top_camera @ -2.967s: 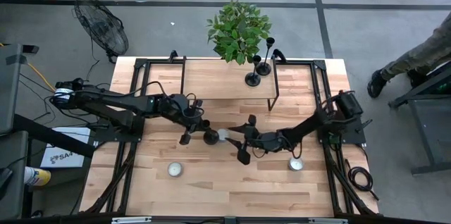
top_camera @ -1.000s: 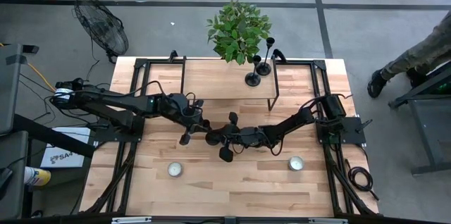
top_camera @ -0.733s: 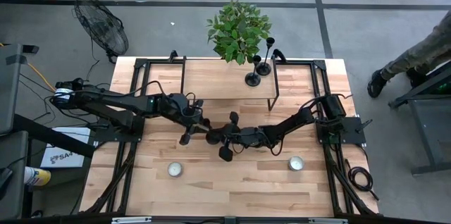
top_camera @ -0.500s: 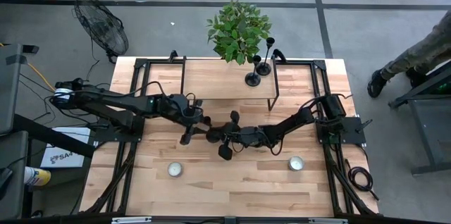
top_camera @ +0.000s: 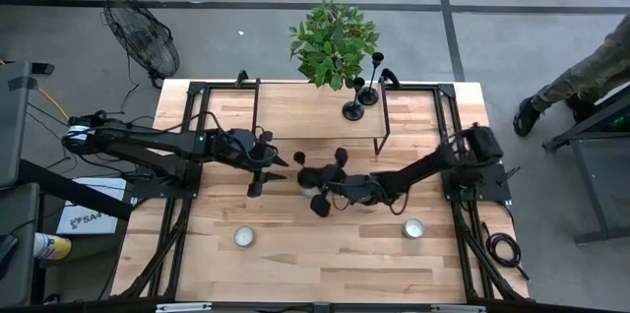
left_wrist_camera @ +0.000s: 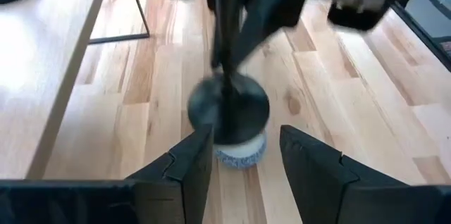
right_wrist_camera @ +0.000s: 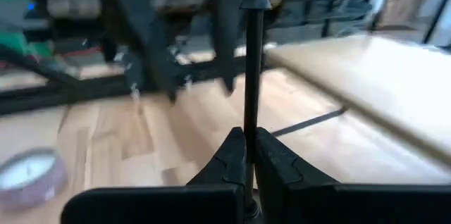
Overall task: Pick & Place candle stick holders
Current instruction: Put the black candle holder on the shelf
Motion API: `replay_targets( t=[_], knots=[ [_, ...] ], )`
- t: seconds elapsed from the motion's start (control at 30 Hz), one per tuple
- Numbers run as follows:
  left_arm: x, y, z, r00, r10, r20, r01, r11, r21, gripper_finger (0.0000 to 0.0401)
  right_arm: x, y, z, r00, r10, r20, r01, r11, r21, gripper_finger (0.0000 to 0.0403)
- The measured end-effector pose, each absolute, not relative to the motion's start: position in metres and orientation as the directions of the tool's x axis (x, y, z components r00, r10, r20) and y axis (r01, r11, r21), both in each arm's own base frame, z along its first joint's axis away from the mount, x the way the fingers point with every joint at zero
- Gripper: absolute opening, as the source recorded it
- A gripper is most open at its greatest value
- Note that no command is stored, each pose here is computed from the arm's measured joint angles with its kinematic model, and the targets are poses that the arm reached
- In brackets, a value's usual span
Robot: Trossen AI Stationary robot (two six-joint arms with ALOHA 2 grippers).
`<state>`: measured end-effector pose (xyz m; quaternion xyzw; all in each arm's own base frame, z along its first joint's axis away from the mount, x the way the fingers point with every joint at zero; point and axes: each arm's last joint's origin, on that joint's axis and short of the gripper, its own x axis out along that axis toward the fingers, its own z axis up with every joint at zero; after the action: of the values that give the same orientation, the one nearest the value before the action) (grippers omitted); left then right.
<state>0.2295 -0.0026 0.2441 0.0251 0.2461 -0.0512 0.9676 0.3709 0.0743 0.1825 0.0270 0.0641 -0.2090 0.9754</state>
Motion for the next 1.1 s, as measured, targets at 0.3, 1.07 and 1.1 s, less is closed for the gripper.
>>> replay_targets(
  t=[0.3,1.07,1.1],
  knots=[
    [0.23,-0.002,0.244,0.876,-0.052,-0.479,0.069,0.997,0.017,0.0163,0.307,0.069,0.208,0.793,-0.604,-0.082,0.607,0.794,0.019,0.0001],
    [0.23,-0.002,0.244,0.879,-0.05,-0.475,0.067,0.998,0.018,0.0163,0.24,0.013,0.24,0.725,-0.689,0.024,0.688,0.725,0.03,0.0001],
    [0.23,-0.002,0.244,0.879,-0.05,-0.475,0.067,0.998,0.018,0.0163,0.24,0.009,0.239,0.725,-0.688,0.014,0.687,0.725,0.036,0.0001]
  ],
)
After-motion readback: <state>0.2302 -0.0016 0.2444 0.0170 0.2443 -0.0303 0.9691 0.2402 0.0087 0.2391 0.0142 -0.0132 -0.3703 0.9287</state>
